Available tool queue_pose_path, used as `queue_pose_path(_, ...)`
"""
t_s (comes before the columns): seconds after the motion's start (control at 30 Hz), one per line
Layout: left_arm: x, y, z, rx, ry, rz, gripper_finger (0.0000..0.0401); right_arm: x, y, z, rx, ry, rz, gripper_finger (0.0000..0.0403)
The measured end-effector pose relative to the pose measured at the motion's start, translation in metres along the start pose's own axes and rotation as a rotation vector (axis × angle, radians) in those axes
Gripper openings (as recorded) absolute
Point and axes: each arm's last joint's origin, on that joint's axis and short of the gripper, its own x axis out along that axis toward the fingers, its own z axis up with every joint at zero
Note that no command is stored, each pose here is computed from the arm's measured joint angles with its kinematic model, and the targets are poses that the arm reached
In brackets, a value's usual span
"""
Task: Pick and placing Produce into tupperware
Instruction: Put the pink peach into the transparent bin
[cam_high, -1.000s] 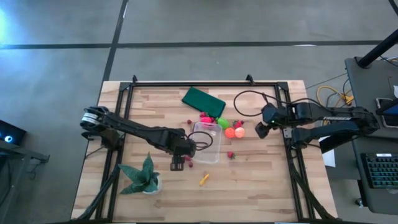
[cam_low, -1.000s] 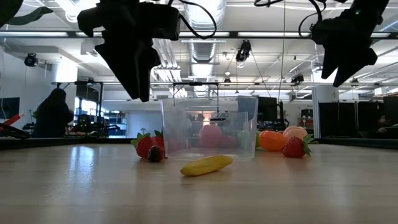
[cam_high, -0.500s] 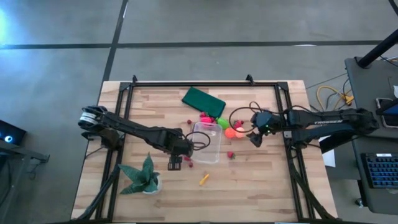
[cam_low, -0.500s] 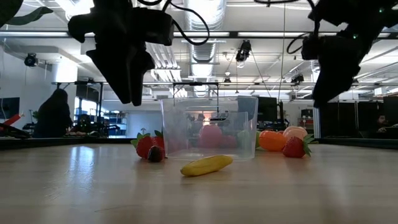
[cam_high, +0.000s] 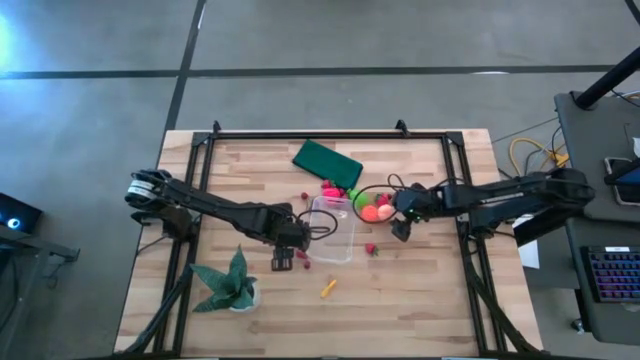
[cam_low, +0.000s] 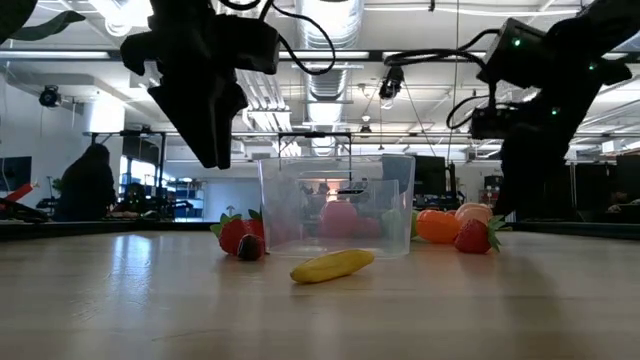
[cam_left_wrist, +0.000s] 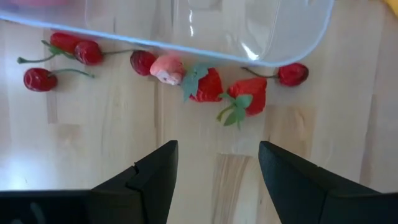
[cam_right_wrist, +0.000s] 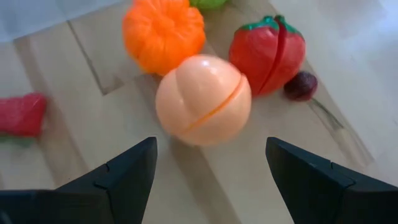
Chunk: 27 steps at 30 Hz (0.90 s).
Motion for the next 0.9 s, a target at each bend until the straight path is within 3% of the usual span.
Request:
queue_pose_path(0.53, 0.004, 0.002, -0.004, -0.024, 0.019, 0.009, 0.0209, 0.035, 0.011, 0.01, -0.001, 0.017, -0.019, 0.029)
queue_pose_path(0.9, 0.006, 0.003, -0.005, -0.056, 0.016, 0.01, 0.0209, 0.039, 0.014, 0.019, -0.001, 0.002, -0.037, 0.0233)
